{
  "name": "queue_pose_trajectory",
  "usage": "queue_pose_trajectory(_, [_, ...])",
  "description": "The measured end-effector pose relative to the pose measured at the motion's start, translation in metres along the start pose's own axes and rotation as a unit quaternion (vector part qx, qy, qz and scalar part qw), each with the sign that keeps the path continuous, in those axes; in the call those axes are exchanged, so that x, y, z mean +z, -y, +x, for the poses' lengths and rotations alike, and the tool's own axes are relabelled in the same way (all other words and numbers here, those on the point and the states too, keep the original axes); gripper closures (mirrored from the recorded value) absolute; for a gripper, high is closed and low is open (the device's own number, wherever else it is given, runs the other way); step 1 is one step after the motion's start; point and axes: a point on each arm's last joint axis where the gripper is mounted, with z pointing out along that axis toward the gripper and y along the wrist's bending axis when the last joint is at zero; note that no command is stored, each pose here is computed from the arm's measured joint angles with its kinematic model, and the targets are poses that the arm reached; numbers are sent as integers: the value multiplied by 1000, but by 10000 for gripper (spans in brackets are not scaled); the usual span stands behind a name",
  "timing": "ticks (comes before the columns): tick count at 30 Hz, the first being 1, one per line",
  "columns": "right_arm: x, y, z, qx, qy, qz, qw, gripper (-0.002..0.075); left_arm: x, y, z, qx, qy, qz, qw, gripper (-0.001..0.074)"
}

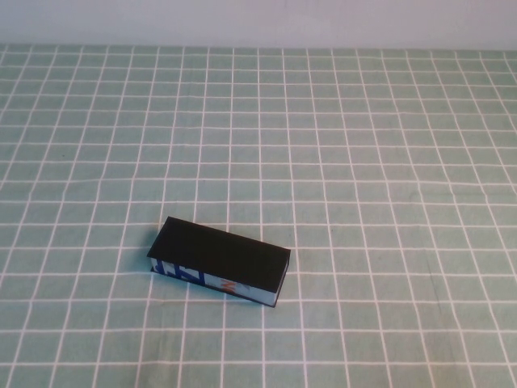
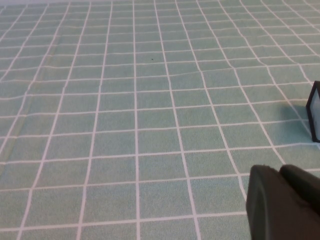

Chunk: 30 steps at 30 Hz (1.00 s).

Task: Return glasses to glasses case

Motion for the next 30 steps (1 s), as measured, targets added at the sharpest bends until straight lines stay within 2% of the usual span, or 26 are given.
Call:
queue_pose_trajectory(8, [0,1,0,3,1,9,1000,739,0,0,0,0,-1,0,1000,733])
queue_pose_trajectory(14, [2,12,3,37,31,100,994,739,0,0,0,0,-1,0,1000,733])
queue_pose_trajectory(19, [9,18,25,85,62,172,979,739,0,0,0,0,-1,0,1000,734])
queue_pose_trajectory(23, [13,22,38,127,48,204,969,739,0,0,1,0,-2,0,1000,734])
queue_pose_trajectory(30, [12,23,39,130,40,219,966,739,0,0,1,0,-2,0,1000,734])
